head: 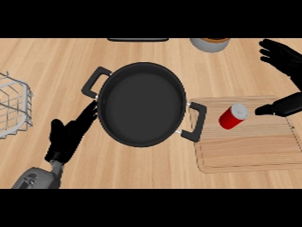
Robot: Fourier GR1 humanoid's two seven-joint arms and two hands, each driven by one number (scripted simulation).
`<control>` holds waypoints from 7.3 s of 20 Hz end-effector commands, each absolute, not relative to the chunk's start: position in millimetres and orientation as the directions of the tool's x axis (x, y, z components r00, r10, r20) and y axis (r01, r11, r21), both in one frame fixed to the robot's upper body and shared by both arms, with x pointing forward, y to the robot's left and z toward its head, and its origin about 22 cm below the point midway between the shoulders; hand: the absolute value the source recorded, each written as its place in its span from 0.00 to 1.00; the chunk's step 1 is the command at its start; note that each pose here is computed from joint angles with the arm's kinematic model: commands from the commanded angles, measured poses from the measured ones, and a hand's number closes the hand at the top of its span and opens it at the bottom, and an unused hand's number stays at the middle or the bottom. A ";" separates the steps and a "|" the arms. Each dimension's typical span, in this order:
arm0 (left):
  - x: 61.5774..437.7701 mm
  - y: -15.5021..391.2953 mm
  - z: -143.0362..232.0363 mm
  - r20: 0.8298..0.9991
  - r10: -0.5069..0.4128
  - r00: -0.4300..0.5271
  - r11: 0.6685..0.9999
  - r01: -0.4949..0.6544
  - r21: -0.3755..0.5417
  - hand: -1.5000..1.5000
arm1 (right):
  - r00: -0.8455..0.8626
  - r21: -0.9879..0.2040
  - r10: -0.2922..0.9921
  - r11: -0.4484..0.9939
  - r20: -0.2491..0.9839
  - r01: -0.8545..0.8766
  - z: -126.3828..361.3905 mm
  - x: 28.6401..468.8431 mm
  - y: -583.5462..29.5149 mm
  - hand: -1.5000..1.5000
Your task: Pick the can from the cutting board and place it in the pot
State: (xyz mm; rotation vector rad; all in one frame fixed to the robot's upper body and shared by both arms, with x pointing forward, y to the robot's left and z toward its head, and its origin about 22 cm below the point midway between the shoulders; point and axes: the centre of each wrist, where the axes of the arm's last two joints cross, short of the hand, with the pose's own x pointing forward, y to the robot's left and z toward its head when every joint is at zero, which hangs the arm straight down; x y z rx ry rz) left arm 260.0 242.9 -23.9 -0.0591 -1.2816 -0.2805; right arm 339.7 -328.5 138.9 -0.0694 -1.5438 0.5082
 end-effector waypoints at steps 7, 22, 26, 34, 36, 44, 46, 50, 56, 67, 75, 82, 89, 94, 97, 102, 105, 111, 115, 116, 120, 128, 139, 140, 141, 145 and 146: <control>249.8 245.9 -28.4 0.945 -0.191 0.267 0.960 0.250 0.124 0.50 | 0.213 -0.310 0.471 0.798 0.856 -0.517 124.2 369.3 -312.7 0.00; 258.6 242.1 -8.8 0.949 -0.178 0.259 0.964 0.238 0.116 0.50 | 0.198 -0.375 0.541 0.761 0.818 -0.530 30.8 355.5 -365.0 0.00; 256.0 257.7 -25.9 0.949 -0.175 0.263 0.966 0.231 0.114 0.50 | 0.200 -0.319 0.483 0.784 0.853 -0.533 36.3 362.8 -370.8 0.00; 252.6 242.8 -29.6 0.946 -0.179 0.271 0.962 0.249 0.110 0.50 | 0.248 -0.072 0.239 0.840 0.939 -0.538 3.4 367.8 -351.0 0.00; 264.7 247.3 -21.4 0.945 -0.177 0.274 0.964 0.244 0.109 0.50 | 0.279 -0.027 0.204 0.848 0.938 -0.530 -5.1 363.7 -346.7 0.00; 249.8 240.9 -23.8 0.949 -0.172 0.265 0.968 0.226 0.113 0.50 | 0.380 0.078 0.137 0.863 0.915 -0.499 -32.9 354.9 -344.0 0.00; 267.3 219.4 -21.9 0.948 -0.180 0.261 0.964 0.240 0.116 0.50 | 0.386 0.088 0.134 0.858 0.913 -0.506 -60.9 343.8 -325.1 0.00; 263.3 235.2 -18.5 0.950 -0.186 0.253 0.959 0.257 0.119 0.50 | 0.213 -0.084 0.269 0.783 0.939 -0.617 -63.6 330.8 -330.1 1.00; 255.4 251.0 -26.5 0.949 -0.191 0.252 0.960 0.252 0.126 0.50 | 0.296 0.052 0.135 0.836 0.946 -0.547 -76.6 331.5 -335.2 1.00; 243.7 253.2 -31.2 0.945 -0.193 0.264 0.960 0.250 0.126 0.50 | 0.015 -0.151 0.162 0.946 0.987 -0.287 -126.4 253.6 -348.6 1.00; 254.3 242.7 -28.6 0.945 -0.170 0.278 0.968 0.225 0.107 0.50 | -0.169 -0.227 0.198 0.958 0.966 -0.176 -117.5 234.1 -323.8 1.00; 258.2 245.1 -21.0 0.948 -0.177 0.263 0.968 0.221 0.120 0.50 | -0.276 -0.417 0.378 0.904 0.884 -0.099 -57.8 236.9 -291.1 1.00; 257.5 236.8 -8.7 0.950 -0.158 0.268 0.971 0.217 0.100 0.50 | -0.369 -0.560 0.520 0.828 0.770 -0.002 7.2 236.3 -273.8 1.00; 268.0 241.3 -17.9 0.953 -0.168 0.252 0.967 0.231 0.110 0.50 | -0.364 -0.599 0.566 0.800 0.740 0.027 54.3 223.1 -234.4 1.00; 253.0 246.7 -24.0 0.945 -0.186 0.268 0.965 0.229 0.125 0.50 | -0.348 -0.664 0.634 0.747 0.691 0.044 106.4 251.4 -223.3 1.00; 257.8 239.6 -14.2 0.953 -0.165 0.254 0.965 0.242 0.103 0.50 | -0.319 -0.732 0.694 0.681 0.646 0.000 132.5 269.6 -169.2 1.00; 261.9 229.9 -22.7 0.951 -0.170 0.260 0.964 0.246 0.105 0.50 | -0.322 -0.779 0.731 0.627 0.602 -0.032 151.3 300.3 -126.5 1.00; 253.9 232.1 -21.6 0.950 -0.178 0.258 0.962 0.248 0.113 0.50 | -0.309 -0.857 0.805 0.508 0.507 -0.084 128.0 325.2 -66.6 1.00; 262.1 230.8 -25.3 0.950 -0.177 0.257 0.963 0.246 0.113 0.50 | -0.296 -0.918 0.869 0.384 0.396 -0.101 125.6 340.0 -56.6 1.00; 263.4 235.4 -25.7 0.948 -0.182 0.261 0.962 0.245 0.117 0.50 | -0.290 -0.943 0.898 0.326 0.330 -0.063 134.8 352.7 -55.6 1.00; 264.7 228.0 -20.0 0.951 -0.185 0.249 0.958 0.260 0.118 0.50 | -0.239 -0.994 0.965 0.098 0.105 -0.040 110.2 356.4 -27.8 1.00; 271.8 240.7 -14.0 0.951 -0.204 0.233 0.948 0.288 0.133 0.50 | 0.034 -0.906 0.996 0.085 0.078 -0.414 90.8 385.0 -30.3 1.00; 278.4 229.3 -5.2 0.957 -0.194 0.217 0.946 0.301 0.123 0.50 | -0.086 -0.810 0.811 0.558 0.578 -0.183 107.9 375.7 -17.5 0.00; 278.4 225.2 -13.0 0.956 -0.186 0.228 0.950 0.289 0.116 0.50 | -0.105 -0.758 0.752 0.636 0.651 -0.143 105.6 371.4 -21.2 0.00; 271.0 225.5 -17.0 0.953 -0.195 0.234 0.946 0.301 0.120 0.50 | -0.104 -0.712 0.705 0.692 0.702 -0.120 112.6 373.7 -23.1 0.00; 271.3 220.1 -17.4 0.957 -0.180 0.230 0.946 0.306 0.104 0.50 | -0.063 -0.529 0.532 0.847 0.844 0.055 125.1 380.1 -31.7 0.00; 273.3 229.7 -21.0 0.950 -0.190 0.247 0.952 0.283 0.117 0.50 | -0.084 -0.508 0.514 0.857 0.854 0.087 130.2 382.7 -32.6 0.00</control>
